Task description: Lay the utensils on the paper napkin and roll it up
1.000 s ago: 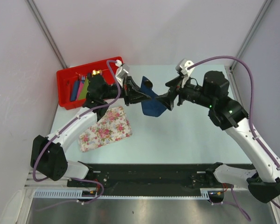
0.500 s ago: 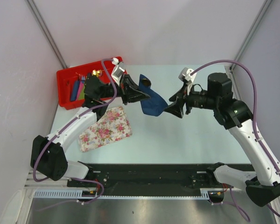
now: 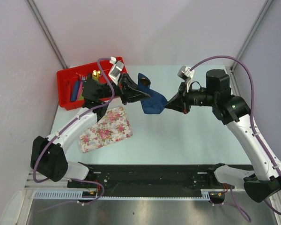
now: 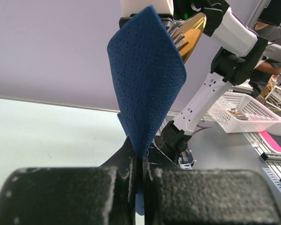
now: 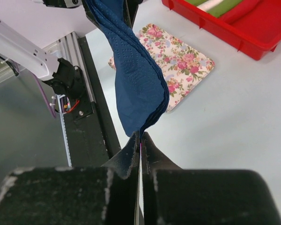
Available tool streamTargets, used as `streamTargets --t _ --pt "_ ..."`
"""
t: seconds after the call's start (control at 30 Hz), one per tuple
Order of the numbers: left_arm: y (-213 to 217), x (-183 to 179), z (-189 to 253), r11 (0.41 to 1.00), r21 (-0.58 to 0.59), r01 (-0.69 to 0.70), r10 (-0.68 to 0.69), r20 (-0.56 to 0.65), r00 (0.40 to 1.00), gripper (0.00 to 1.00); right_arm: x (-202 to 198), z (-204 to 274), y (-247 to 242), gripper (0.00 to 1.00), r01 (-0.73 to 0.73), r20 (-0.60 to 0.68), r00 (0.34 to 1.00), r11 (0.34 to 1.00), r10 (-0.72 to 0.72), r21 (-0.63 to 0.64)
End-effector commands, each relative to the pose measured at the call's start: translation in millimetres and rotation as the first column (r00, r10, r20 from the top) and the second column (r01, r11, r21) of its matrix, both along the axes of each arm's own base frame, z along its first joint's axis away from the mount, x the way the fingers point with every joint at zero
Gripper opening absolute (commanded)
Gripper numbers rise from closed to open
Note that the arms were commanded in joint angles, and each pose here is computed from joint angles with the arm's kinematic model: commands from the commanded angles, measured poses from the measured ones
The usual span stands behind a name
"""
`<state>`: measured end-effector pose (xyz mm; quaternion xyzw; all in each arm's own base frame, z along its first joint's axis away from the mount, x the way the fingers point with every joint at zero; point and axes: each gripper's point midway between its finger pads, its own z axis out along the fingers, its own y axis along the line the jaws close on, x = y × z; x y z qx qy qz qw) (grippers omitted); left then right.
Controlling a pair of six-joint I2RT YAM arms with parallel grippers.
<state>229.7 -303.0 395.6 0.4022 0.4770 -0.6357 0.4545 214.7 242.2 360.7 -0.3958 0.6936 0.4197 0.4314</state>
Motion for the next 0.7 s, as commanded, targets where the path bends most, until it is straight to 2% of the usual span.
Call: streamTargets --t 0.0,0.2,0.4,0.67 --pt "8 -22 27 0.998 -0.059 0.023 -0.018 0.075 0.997 0.00 -4 23 2 0.00 -0.040 0.083 0.996 0.998 0.036 0.049" --pt "14 -36 52 0.990 -0.124 0.060 -0.053 0.060 0.997 0.00 14 -4 -5 0.00 -0.005 0.121 0.993 1.000 0.006 -0.012" --pt "11 -46 55 0.987 -0.133 0.085 -0.078 0.055 0.995 0.00 40 2 10 0.00 -0.006 0.166 0.986 0.999 -0.001 0.046" --pt "3 -57 55 0.983 -0.140 0.120 -0.116 0.041 0.992 0.00 44 0 29 0.00 -0.050 0.177 0.984 0.996 0.036 0.073"
